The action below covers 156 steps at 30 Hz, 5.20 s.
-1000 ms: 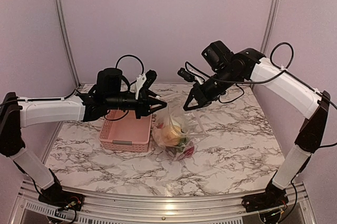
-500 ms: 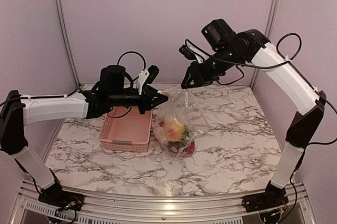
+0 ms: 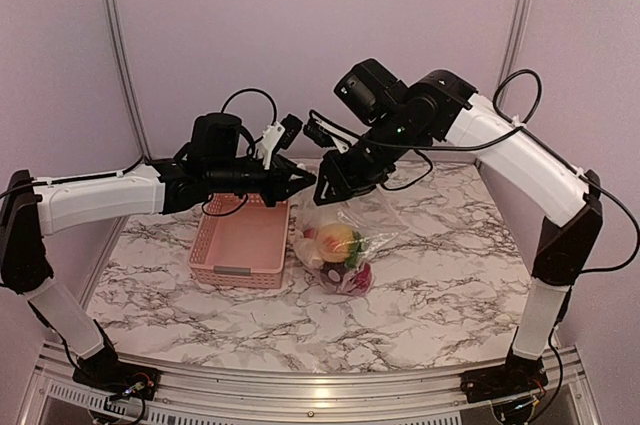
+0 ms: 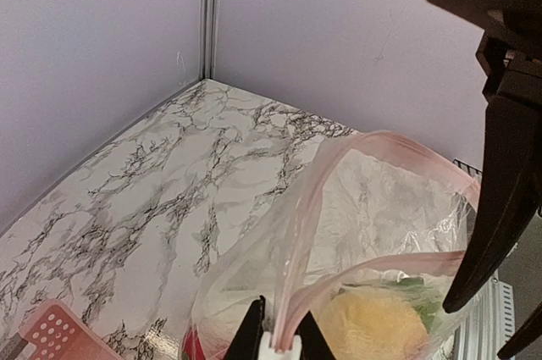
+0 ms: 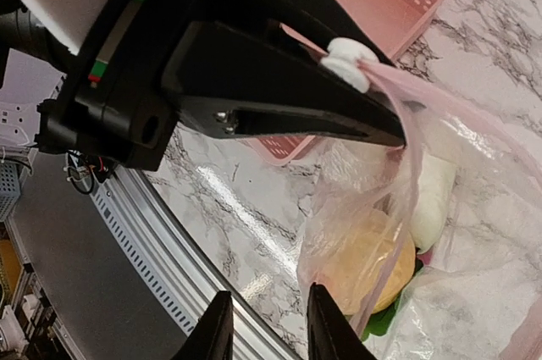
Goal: Place the food in the zip-top bag and seal the zipper
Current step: Pass from the left arm to the right, then pass from the right arm to the left, then pick up the zipper from the zipper food storage bag.
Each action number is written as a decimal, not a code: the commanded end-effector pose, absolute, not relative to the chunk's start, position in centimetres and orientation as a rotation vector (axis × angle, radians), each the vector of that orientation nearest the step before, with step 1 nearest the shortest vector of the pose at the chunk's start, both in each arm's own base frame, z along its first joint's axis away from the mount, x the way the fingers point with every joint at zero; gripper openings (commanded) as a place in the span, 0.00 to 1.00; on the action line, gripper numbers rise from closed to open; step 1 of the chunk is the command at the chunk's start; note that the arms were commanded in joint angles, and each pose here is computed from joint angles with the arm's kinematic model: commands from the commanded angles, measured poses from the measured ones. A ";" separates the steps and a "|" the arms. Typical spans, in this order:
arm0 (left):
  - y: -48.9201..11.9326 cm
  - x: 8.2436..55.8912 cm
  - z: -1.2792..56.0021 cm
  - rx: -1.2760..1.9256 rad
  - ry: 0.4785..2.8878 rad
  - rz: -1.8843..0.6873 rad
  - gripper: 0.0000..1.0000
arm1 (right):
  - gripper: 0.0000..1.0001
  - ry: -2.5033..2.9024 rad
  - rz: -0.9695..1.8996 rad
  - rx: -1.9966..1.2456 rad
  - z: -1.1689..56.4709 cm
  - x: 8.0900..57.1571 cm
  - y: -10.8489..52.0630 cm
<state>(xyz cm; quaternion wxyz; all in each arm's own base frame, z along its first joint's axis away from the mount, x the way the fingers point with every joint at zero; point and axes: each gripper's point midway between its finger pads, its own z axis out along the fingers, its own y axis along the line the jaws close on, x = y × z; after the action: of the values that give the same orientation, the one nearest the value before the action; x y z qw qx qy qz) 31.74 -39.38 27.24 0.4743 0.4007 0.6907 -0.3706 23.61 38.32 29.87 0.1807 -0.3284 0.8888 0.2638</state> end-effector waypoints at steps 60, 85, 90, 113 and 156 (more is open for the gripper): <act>-38.7 25.4 34.0 1.098 1.395 -1.110 0.78 | 0.00 2.156 1.006 -1.248 33.3 17.3 34.6; -41.7 24.0 33.5 1.207 1.324 -1.278 0.27 | 0.00 2.204 0.934 -1.227 32.8 17.7 33.8; -41.8 23.7 33.3 1.218 1.325 -1.288 0.12 | 0.00 2.234 0.889 -1.189 32.4 18.2 33.4; -40.2 24.7 32.3 1.177 1.464 -1.139 0.00 | 0.13 2.197 0.792 -1.106 35.6 21.9 33.3; -39.2 22.0 32.4 1.293 1.403 -1.176 0.00 | 0.44 1.868 0.860 -1.342 35.9 23.3 39.3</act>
<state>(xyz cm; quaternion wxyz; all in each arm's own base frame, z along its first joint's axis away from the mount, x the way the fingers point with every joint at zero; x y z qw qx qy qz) 23.02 -39.79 30.64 0.4221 0.5091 0.5832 -0.4716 23.51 38.46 36.66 0.3513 -0.5022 0.7268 0.3100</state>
